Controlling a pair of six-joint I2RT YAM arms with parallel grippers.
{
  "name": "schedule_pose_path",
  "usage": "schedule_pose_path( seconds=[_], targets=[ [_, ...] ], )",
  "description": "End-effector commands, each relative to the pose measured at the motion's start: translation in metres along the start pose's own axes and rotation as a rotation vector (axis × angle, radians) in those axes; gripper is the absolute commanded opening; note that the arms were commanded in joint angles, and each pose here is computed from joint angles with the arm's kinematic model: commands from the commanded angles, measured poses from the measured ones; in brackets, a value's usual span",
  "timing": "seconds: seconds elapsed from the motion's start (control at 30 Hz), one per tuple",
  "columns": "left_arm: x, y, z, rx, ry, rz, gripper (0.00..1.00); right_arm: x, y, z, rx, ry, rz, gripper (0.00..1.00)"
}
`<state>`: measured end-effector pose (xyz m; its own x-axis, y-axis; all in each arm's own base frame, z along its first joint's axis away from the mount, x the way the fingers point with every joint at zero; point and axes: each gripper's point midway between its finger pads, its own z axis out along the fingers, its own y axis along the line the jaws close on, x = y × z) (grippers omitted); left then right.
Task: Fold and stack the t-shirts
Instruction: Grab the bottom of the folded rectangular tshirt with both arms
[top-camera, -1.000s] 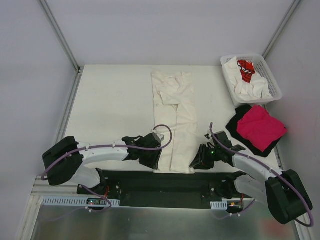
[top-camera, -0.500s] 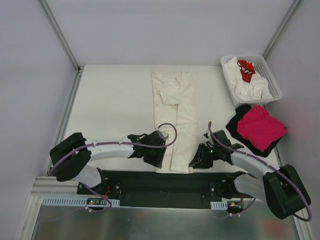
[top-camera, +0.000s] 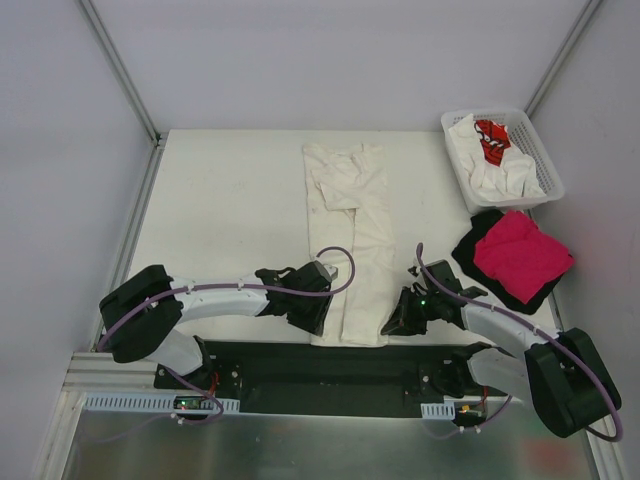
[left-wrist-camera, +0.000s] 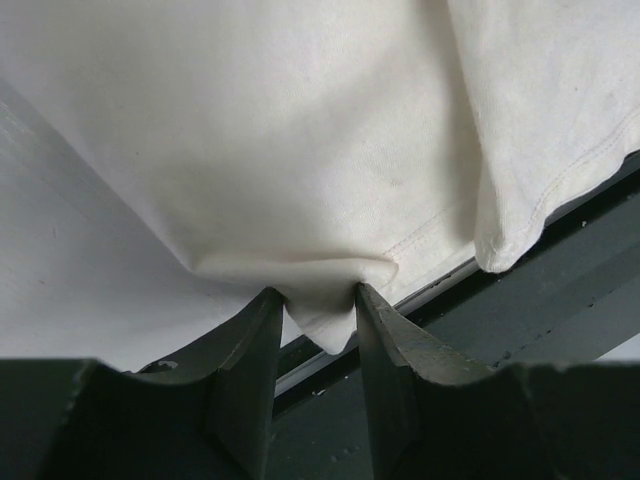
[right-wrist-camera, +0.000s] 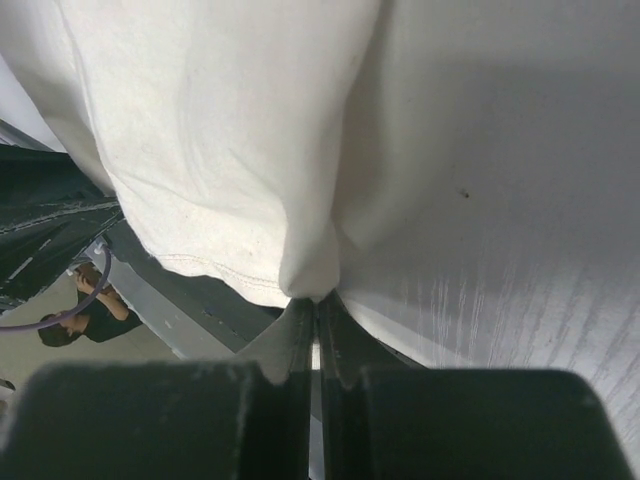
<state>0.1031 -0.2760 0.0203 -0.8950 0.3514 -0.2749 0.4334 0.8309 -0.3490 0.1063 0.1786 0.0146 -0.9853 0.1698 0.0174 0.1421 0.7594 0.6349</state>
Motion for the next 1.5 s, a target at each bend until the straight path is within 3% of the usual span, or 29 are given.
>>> schedule_pose_path(
  seconds=[0.0,0.27,0.43,1.2,1.47],
  targets=[
    [0.001,0.007,0.001,-0.034,-0.018,0.018,0.33,-0.007,0.006,-0.001,-0.008,-0.021,-0.013,0.01],
    [-0.018,0.016,-0.008,-0.101,-0.119,-0.01,0.16,-0.009,0.009,-0.002,-0.018,-0.036,-0.022,0.01],
    [-0.034,0.02,-0.017,-0.146,-0.187,-0.02,0.13,-0.013,0.01,-0.003,-0.019,-0.055,-0.039,0.01],
    [-0.052,0.023,-0.025,-0.196,-0.225,0.025,0.11,-0.047,0.039,-0.017,-0.038,-0.143,-0.093,0.01],
    [-0.068,0.034,-0.044,-0.233,-0.3,0.021,0.13,-0.072,0.049,-0.023,-0.038,-0.184,-0.112,0.01]
  ],
)
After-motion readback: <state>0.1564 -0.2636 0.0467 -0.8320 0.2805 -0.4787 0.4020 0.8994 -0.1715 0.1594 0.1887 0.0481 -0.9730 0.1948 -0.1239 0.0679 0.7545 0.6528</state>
